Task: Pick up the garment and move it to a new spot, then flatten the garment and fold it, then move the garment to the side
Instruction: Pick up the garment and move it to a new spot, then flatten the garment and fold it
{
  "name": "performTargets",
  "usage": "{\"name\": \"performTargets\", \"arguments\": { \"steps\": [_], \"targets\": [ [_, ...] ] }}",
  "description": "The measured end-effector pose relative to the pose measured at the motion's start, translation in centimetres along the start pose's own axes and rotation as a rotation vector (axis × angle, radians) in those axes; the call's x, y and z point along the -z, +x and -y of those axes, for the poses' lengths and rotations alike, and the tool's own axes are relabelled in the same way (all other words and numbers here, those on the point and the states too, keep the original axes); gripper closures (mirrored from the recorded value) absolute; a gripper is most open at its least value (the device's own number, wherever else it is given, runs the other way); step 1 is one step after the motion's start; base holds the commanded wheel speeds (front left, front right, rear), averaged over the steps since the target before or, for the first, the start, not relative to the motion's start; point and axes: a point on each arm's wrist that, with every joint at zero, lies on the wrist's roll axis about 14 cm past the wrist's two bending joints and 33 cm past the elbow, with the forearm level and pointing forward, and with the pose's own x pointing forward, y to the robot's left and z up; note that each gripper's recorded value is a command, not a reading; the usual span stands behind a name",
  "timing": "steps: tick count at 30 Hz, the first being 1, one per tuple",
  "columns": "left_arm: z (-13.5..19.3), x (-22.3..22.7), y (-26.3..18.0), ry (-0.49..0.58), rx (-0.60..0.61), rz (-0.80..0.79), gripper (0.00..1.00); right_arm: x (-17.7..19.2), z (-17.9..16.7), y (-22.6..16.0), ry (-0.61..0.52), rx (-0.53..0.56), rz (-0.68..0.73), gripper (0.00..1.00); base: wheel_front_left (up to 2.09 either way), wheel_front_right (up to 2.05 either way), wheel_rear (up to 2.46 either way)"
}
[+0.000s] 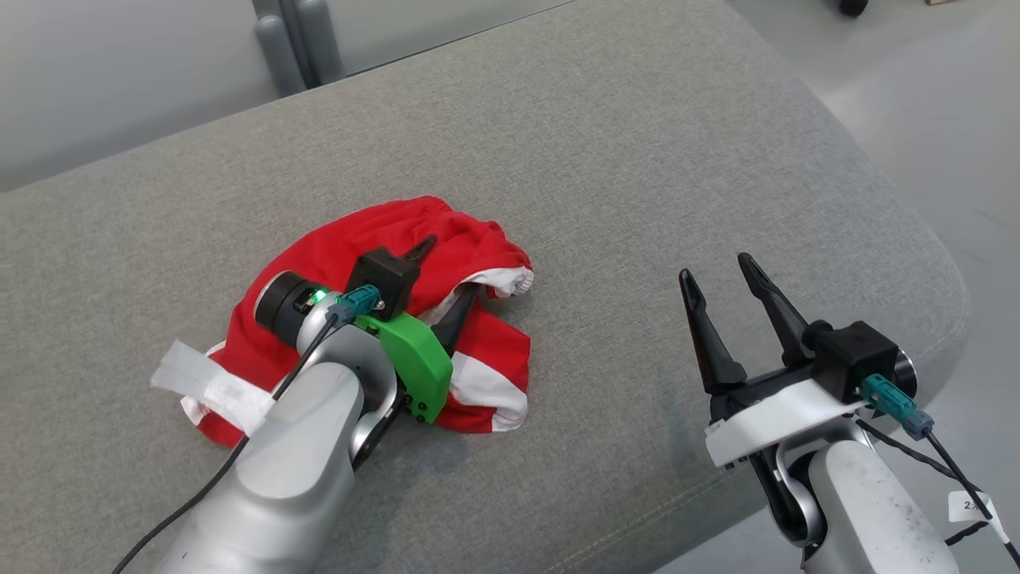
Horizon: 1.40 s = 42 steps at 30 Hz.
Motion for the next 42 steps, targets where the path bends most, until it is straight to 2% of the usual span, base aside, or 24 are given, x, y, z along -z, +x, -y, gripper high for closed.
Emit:
{"name": "performTargets", "arguments": {
  "steps": [10, 13, 21, 25, 31, 42],
  "targets": [
    [-0.9, 0.1, -1.7, -0.01, -0.04, 0.011, 0.0, 1.3, -1.7, 0.7, 0.025, -0.058, -0.034, 0.0, 0.0, 0.0, 0.0],
    [-0.3, -0.2, -3.1, -0.093, -0.055, 0.05, 0.0, 1.8, -2.6, 1.0, 0.034, -0.092, -0.047, 0.0, 0.0, 0.0, 0.0],
    [2.0, 3.1, -7.5, -0.337, -0.112, 0.017, 0.0, 1.9, -4.0, 1.7, 0.05, -0.14, -0.045, 0.0, 0.0, 0.0, 0.0],
    [2.1, 3.7, -9.0, -0.401, -0.155, 0.008, 0.0, 1.8, -5.9, 1.7, 0.061, -0.196, -0.039, 0.0, 0.0, 0.0, 0.0],
    [2.8, 4.1, -9.4, -0.421, -0.152, -0.009, 0.0, 1.2, -7.0, 1.4, 0.063, -0.232, -0.023, 0.0, 0.0, 0.0, 0.0],
    [5.2, 6.0, -7.3, -0.426, -0.078, -0.104, 0.0, 1.5, -3.5, 0.4, 0.048, -0.125, -0.034, 0.0, 0.0, 0.0, 0.0]
  ]
}}
